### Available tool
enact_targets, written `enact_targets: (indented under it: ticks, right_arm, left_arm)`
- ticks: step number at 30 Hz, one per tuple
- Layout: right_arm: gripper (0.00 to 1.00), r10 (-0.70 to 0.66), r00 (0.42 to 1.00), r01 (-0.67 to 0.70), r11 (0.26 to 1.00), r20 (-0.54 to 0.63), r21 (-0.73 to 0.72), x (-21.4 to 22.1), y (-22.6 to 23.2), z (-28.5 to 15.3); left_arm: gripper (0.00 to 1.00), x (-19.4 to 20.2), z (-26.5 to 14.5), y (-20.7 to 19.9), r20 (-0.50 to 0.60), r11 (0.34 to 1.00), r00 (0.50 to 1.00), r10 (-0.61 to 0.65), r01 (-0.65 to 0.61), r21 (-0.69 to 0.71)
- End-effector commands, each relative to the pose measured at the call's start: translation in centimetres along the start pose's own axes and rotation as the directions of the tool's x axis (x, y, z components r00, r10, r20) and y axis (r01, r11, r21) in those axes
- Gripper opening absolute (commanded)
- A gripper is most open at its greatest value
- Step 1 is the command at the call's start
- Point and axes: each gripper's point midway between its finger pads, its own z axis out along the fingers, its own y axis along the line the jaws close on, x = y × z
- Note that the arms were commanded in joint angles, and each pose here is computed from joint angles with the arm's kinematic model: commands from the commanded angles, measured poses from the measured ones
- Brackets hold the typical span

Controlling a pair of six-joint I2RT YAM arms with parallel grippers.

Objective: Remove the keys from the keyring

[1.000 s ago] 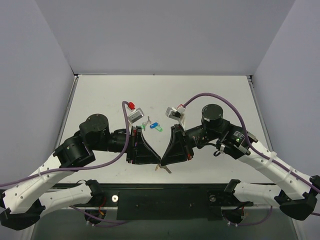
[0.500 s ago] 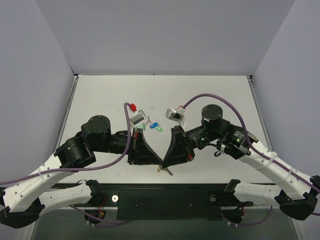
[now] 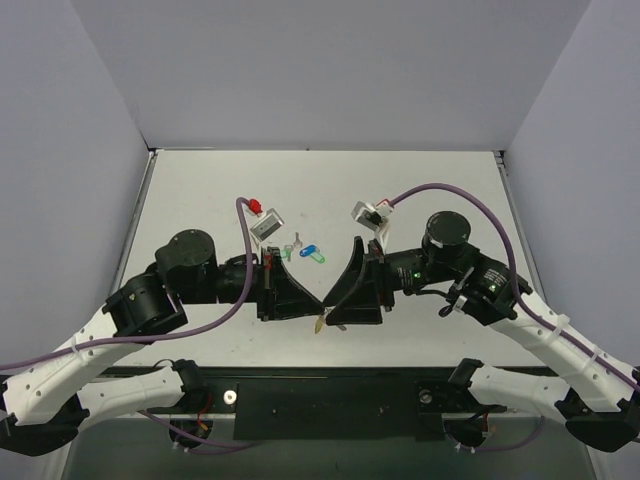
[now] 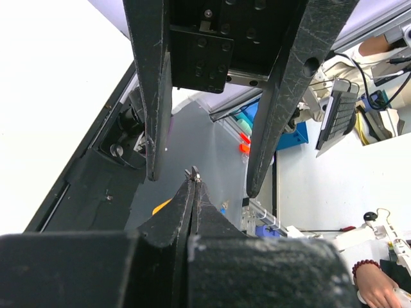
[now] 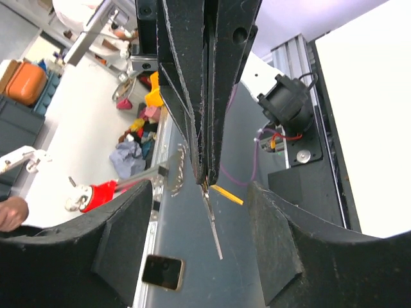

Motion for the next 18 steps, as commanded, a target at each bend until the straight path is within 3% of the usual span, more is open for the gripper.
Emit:
enact_targets:
  ticks: [1,4,7,18]
  right_arm:
    - [0.56,-0.038,0.987,0.041,0.999,0.157,-0.019,-2.9,1.2,-0.4]
    - [0.54,-0.023,0.972,0.030,0.999,0.232,-0.027,-3.8,1.2,-0.4]
    - [0.42,-0.018,0.954,0.027,0.999,0.301,-0.027,-4.8,1.2,-0.5]
    - [0.41,0.017,0.932,0.006,0.998,0.363,-0.062,-5.8,1.4,-0.5]
  left_arm:
    - [0.00,-2.7,-1.0,-3.0,0.104,0.997,0.994,0.035,-0.042,0.062]
    - [0.00,-3.2,-1.1,-3.0,0.126,0.998,0.992,0.031,-0.037,0.050]
    - [0.00,-3.6,-1.2,-3.0,0.150,0.998,0.988,0.031,-0.039,0.049]
    - [0.00,-4.5,-1.9,-2.6,0.225,0.999,0.974,0.032,-0.036,0.013]
